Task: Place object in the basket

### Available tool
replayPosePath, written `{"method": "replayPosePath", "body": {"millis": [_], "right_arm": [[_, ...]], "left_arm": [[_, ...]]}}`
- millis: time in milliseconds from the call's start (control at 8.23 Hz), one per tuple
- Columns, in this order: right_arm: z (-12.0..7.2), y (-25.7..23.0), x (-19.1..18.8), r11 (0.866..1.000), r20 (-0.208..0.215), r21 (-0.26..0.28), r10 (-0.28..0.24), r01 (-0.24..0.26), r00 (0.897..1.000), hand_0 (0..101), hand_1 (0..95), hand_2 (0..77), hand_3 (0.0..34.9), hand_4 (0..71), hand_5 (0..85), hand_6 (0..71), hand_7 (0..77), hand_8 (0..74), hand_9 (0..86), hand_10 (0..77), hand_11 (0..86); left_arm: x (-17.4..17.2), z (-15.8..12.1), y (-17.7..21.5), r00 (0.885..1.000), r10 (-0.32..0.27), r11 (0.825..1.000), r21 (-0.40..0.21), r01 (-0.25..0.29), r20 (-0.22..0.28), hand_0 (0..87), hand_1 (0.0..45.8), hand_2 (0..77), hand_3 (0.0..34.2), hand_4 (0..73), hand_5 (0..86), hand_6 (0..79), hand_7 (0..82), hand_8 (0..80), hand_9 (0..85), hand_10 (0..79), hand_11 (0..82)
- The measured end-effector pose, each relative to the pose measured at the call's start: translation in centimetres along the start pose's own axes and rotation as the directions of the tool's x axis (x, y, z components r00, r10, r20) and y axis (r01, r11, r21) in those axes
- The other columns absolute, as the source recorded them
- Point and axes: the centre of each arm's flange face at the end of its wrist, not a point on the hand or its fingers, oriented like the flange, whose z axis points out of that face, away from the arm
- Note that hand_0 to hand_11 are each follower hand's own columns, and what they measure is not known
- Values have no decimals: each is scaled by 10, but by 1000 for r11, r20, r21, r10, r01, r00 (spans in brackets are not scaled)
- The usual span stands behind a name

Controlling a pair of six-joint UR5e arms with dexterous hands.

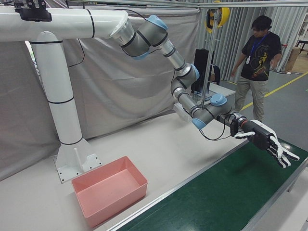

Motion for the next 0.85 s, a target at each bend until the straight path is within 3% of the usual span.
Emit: {"method": "replayPosePath", "body": {"millis": [364, 607, 850], "right_arm": [[0, 1, 0, 1000, 1, -2, 0, 0, 1000, 1, 0, 5, 2, 0, 0, 0, 5, 0, 0, 0, 0], [0, 1, 0, 1000, 1, -3, 0, 0, 1000, 2, 0, 5, 2, 0, 0, 0, 5, 0, 0, 0, 0], [0, 1, -1, 1000, 1, -3, 0, 0, 1000, 0, 0, 5, 3, 0, 0, 0, 5, 0, 0, 0, 0]], "left_arm": [[0, -1, -1, 1000, 0, 1000, 5, 0, 2, 499, 120, 0, 0, 164, 169, 0, 5, 38, 76, 65, 120], [2, -1, -1, 1000, 1, 1000, 5, -1, -2, 498, 65, 0, 0, 164, 125, 0, 5, 60, 104, 65, 98], [5, 2, 2, 1000, 2, 1000, 2, -2, -7, 498, 65, 0, 0, 169, 109, 0, 5, 65, 104, 65, 104]]}}
